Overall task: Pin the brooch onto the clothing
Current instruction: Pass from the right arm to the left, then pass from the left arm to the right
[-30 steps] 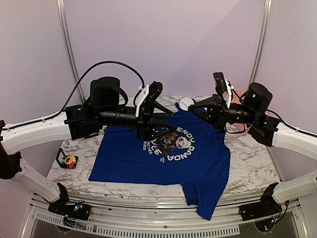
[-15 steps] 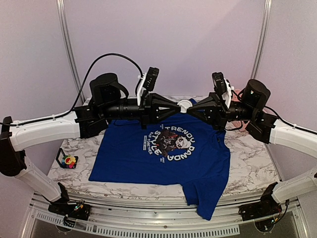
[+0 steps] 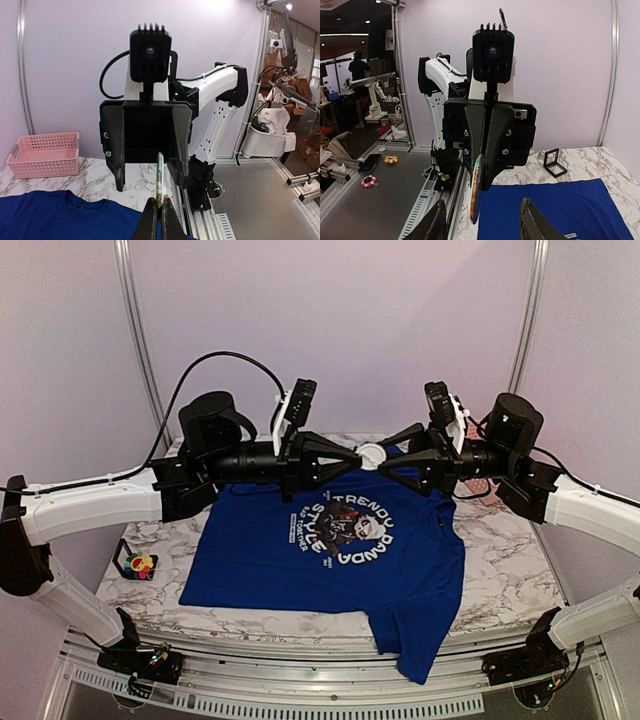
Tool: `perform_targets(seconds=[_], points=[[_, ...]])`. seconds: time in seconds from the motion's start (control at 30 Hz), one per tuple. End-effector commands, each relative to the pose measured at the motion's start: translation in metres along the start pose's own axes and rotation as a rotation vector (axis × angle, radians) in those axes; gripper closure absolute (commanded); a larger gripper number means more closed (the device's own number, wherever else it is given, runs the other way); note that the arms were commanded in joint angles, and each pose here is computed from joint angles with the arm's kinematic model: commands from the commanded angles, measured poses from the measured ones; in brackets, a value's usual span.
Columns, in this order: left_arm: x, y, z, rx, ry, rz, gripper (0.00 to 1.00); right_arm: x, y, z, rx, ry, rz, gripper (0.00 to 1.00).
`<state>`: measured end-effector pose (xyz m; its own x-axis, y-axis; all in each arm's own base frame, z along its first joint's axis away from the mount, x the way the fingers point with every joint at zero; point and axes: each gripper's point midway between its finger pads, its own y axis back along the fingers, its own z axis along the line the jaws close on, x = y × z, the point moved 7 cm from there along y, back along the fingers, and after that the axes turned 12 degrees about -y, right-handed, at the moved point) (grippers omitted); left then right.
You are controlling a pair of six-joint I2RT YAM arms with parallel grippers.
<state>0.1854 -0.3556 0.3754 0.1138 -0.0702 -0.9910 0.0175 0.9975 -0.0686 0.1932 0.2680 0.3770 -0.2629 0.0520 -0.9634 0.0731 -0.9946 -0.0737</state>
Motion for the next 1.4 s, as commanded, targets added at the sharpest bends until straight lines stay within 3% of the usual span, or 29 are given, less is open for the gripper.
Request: perform_targets(seconds=[0.0,0.2,0.37,0.47,0.6,0.87,1.03,1.13,1.37], points=[[-0.007,0.010,0.001,-0.019,-0.024,-0.020,1.00,-0.002,0.006,0.008,0.025,0.030,0.031,0.49],[-0.010,0.012,0.002,-0.036,-0.039,-0.045,1.00,0.010,0.011,0.006,0.075,0.048,0.024,0.48],[-0.013,0.012,0.005,-0.104,-0.046,-0.089,1.00,0.002,0.015,-0.003,0.131,0.022,-0.224,0.65],[-0.025,0.007,0.002,-0.117,-0.107,-0.178,1.00,0.000,0.014,-0.003,0.135,-0.010,-0.354,0.66],[-0.039,0.000,0.006,-0.128,-0.087,-0.251,1.00,-0.014,0.012,0.003,0.102,0.063,-0.456,0.66],[-0.043,-0.014,0.004,-0.179,-0.066,-0.297,1.00,-0.020,0.001,0.006,0.035,0.100,-0.524,0.64],[-0.046,-0.020,0.001,-0.172,-0.067,-0.307,1.00,-0.021,-0.005,0.006,0.009,0.092,-0.526,0.73],[-0.044,-0.022,0.000,-0.170,-0.063,-0.291,1.00,-0.023,-0.007,0.010,-0.016,0.100,-0.509,0.83],[-0.042,-0.026,-0.001,-0.160,-0.070,-0.283,1.00,-0.025,-0.011,0.011,-0.023,0.104,-0.479,0.88]])
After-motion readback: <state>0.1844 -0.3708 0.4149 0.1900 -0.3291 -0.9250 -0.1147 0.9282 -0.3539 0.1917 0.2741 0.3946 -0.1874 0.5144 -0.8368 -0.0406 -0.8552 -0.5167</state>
